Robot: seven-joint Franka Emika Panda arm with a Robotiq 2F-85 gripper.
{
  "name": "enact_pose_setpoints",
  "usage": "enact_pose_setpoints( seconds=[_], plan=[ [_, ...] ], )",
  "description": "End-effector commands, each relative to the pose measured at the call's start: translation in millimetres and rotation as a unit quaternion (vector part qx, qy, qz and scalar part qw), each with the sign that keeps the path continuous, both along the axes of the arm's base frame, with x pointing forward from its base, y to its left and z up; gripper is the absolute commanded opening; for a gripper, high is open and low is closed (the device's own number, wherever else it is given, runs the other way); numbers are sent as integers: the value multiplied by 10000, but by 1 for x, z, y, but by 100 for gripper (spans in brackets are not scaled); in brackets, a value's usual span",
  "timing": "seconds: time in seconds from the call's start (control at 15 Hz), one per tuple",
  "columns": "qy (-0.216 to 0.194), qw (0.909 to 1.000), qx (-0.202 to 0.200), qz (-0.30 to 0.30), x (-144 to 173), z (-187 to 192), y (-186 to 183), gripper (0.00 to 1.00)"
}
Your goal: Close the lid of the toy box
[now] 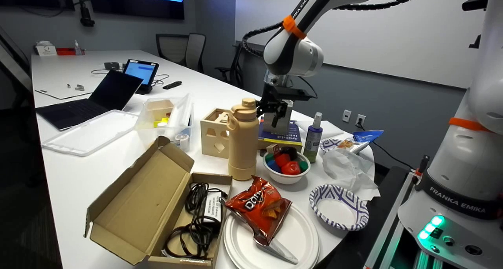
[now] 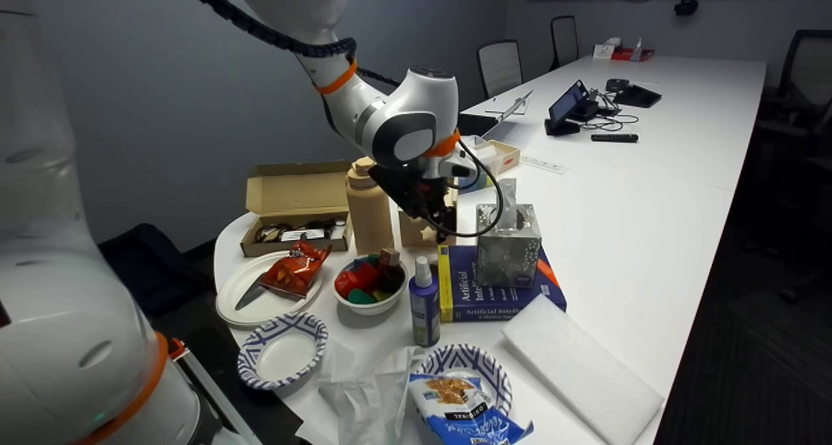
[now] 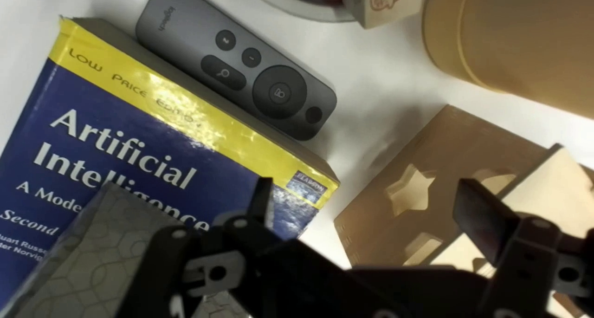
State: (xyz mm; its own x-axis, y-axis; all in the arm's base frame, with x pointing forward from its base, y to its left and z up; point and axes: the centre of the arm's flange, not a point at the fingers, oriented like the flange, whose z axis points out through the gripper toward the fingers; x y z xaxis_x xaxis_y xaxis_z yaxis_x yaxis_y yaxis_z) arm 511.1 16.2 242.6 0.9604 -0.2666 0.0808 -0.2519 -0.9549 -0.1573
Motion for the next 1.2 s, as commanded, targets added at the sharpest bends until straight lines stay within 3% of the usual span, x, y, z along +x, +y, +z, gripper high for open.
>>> enact_pose_setpoints(
  seconds=[0.0,1.13],
  plan=[
    [-95,9997,128,208,19,-11,2,100],
    [-312,9978,218,546,39,0,5,100]
  ],
)
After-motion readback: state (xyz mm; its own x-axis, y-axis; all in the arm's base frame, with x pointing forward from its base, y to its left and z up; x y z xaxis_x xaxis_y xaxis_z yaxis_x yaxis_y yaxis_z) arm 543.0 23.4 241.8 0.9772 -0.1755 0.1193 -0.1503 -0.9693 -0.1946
